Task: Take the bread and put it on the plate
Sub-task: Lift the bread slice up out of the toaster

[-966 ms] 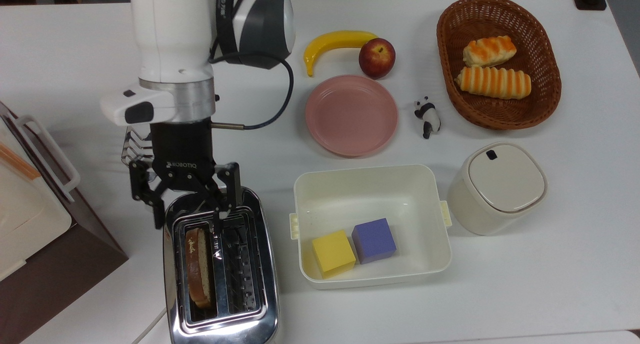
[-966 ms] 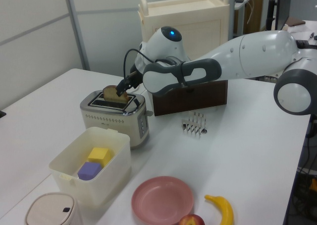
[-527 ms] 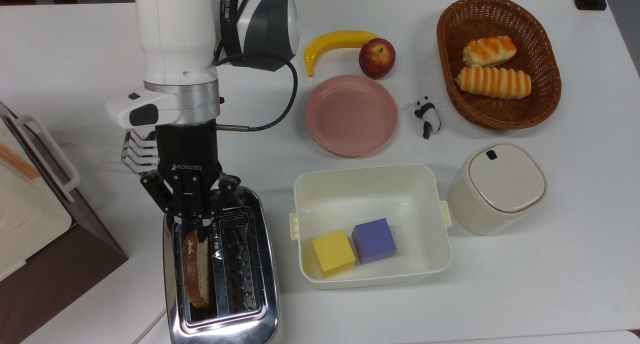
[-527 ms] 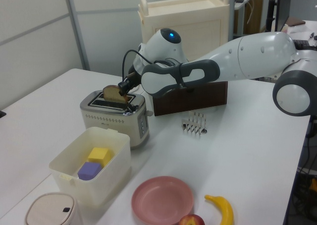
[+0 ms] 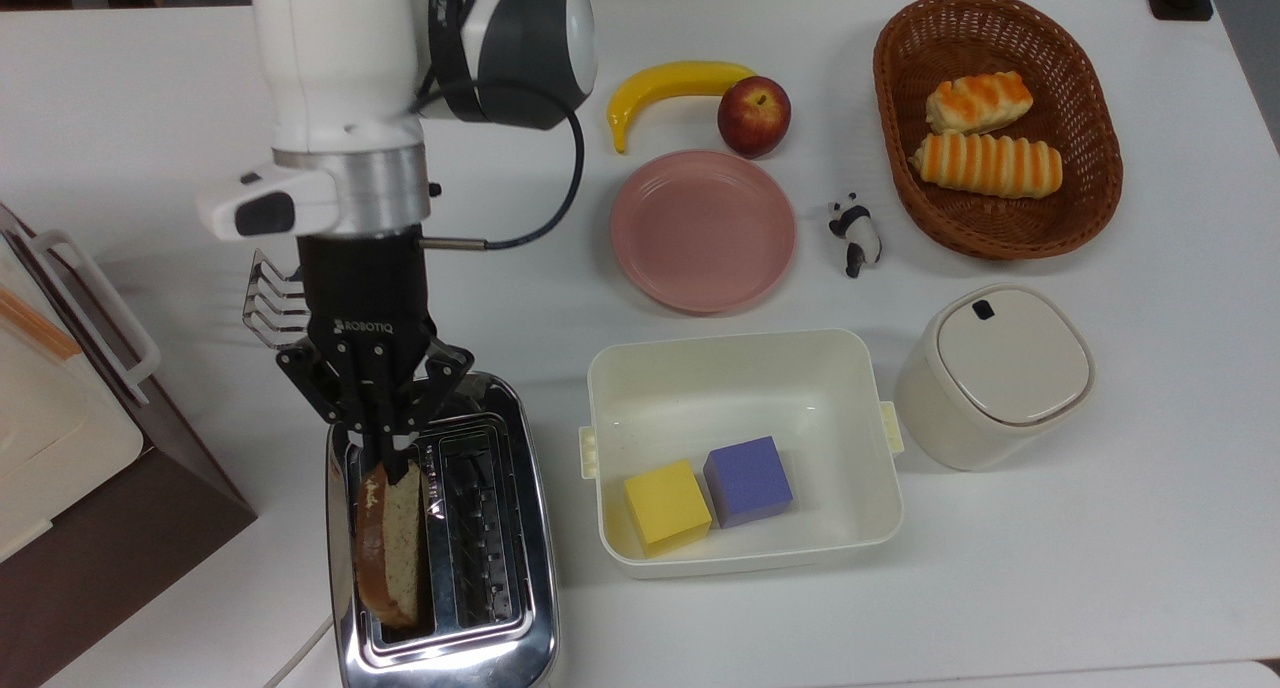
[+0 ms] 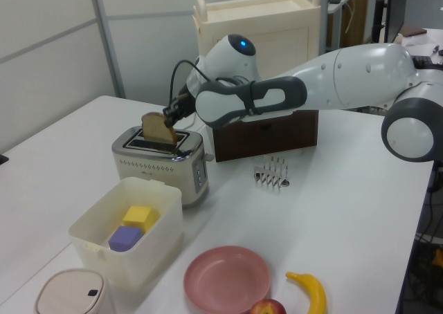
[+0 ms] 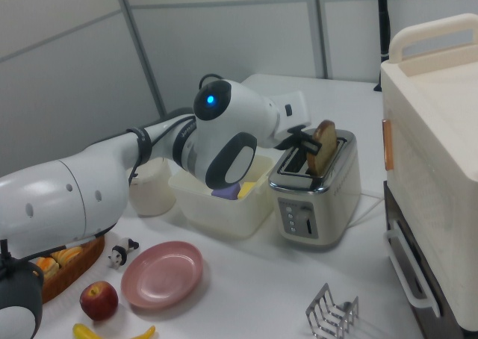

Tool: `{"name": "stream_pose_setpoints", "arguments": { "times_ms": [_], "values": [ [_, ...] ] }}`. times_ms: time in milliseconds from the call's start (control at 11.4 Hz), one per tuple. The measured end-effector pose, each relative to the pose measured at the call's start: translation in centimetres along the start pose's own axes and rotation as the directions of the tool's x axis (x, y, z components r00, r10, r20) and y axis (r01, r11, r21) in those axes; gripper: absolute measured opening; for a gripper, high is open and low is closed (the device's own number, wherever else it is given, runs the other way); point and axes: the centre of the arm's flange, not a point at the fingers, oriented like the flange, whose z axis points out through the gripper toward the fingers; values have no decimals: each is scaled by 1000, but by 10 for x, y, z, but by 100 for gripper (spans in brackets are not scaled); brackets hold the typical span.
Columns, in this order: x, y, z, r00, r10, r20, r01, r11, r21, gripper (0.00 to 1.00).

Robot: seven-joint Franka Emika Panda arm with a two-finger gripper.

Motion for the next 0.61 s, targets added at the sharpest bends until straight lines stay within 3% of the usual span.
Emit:
{"name": "stream_pose_setpoints", "arguments": {
  "times_ms": [439,615],
  "values": [
    [51,-2,-78,989,79,-124,-73,996,57,7],
    [60,-8,-103,993,78,-84,-72,995,71,7]
  ]
}}
